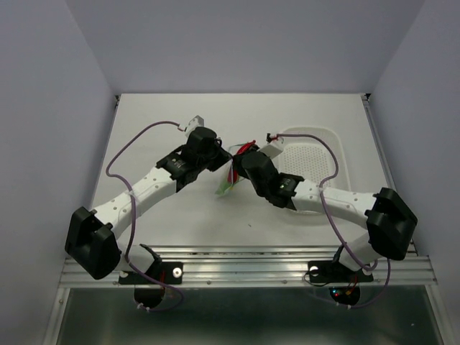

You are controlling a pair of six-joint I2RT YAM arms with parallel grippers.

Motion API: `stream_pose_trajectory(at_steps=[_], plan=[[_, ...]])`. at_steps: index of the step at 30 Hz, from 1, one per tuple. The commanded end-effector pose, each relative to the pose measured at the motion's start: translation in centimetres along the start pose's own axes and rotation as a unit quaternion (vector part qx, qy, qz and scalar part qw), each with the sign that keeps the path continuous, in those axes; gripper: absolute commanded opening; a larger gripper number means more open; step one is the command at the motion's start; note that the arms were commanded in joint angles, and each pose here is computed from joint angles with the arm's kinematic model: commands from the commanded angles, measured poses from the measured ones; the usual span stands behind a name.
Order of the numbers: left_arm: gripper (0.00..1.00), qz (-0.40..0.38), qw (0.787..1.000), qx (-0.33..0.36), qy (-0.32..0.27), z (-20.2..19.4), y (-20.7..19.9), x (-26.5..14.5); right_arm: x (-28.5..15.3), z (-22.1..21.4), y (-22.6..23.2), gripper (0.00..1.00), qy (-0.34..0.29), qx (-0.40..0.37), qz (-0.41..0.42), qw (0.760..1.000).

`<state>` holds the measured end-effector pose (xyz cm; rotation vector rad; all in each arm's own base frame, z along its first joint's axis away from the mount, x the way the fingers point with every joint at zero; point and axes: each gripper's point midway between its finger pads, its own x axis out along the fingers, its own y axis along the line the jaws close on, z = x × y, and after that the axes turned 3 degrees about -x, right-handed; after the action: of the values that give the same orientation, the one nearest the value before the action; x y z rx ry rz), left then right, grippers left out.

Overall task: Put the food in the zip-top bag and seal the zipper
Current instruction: Place the fake vegetable in the zipper food storage bag.

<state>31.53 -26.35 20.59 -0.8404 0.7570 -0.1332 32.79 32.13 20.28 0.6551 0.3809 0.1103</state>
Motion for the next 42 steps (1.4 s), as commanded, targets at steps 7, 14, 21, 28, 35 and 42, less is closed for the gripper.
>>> stream_pose_trajectory(at_steps=[7,14,21,28,35,42], plan=[[0.00,-0.041,0.998,-0.025,-0.039,2.1,-2.4,-2.0,0.2,-1.4,0.4,0.29,0.012,0.010,-0.004,1.000],[0.00,-0.042,0.998,-0.026,-0.033,1.8,-2.3,-1.5,-0.6,-2.1,1.2,0.31,0.044,0.005,0.020,0.999],[0.00,-0.046,0.998,-0.024,-0.027,1.5,-2.4,-1.4,-1.2,-2.5,2.5,0.45,0.071,-0.005,0.047,0.996],[0.00,-0.049,0.998,-0.022,-0.026,1.5,-2.3,-1.7,-1.5,-1.6,1.9,0.73,0.067,-0.027,0.025,0.997],[0.00,-0.056,0.998,-0.015,-0.014,1.0,-2.4,-1.9,-2.0,0.4,2.1,0.81,0.048,-0.049,0.011,0.998],[0.00,-0.062,0.998,-0.018,-0.010,0.8,-2.6,-2.1,-1.9,1.5,1.7,0.86,0.042,-0.073,-0.013,0.996]])
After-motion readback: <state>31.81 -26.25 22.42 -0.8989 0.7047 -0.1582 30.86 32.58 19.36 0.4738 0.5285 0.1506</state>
